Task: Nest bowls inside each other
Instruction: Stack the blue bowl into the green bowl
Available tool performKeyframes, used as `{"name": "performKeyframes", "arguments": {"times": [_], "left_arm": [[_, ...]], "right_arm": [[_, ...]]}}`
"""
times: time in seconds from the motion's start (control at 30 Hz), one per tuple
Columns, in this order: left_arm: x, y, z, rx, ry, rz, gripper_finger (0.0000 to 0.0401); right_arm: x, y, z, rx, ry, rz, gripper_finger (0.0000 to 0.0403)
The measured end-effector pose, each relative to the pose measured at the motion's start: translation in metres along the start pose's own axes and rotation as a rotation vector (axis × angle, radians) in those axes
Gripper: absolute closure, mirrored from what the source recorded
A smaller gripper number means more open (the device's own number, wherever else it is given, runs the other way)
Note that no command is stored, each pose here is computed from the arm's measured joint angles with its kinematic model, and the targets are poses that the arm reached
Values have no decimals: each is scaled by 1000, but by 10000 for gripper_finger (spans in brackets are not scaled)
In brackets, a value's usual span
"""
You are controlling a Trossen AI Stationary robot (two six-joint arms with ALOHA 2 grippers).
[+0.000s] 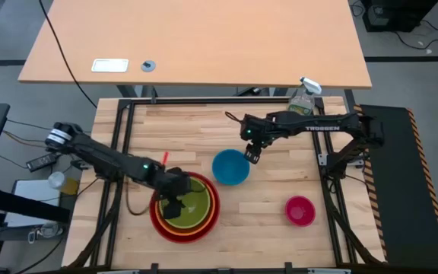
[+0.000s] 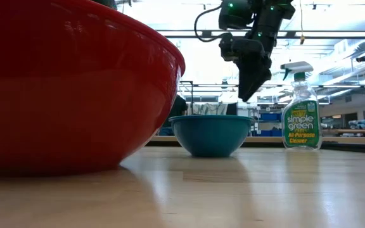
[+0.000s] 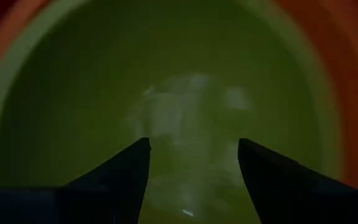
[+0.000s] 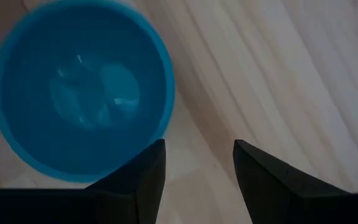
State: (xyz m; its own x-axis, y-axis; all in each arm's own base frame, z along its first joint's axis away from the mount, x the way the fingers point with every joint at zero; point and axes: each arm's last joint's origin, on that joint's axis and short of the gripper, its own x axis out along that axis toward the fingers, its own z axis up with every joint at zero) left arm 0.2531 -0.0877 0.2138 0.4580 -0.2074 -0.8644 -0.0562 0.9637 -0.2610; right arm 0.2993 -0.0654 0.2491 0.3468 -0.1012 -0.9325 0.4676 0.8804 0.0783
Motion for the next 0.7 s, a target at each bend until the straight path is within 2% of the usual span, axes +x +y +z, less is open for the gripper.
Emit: {"name": "performKeyframes", "arguments": {"times": [0.17,0.33,0.5,0.7], "left_arm": [[35,4,-4,28,104,69,154],[54,1,-8,37,172,40,154],[45,2,-5,-24,167,58,154],[22,-10,17,17,60,28,154]], "right_arm": [[0,1,5,2,-53,20,208],[0,2,6,3,-62,40,208],[0,2,6,3,-63,40,208],[0,3,8,1,-74,42,208]]}}
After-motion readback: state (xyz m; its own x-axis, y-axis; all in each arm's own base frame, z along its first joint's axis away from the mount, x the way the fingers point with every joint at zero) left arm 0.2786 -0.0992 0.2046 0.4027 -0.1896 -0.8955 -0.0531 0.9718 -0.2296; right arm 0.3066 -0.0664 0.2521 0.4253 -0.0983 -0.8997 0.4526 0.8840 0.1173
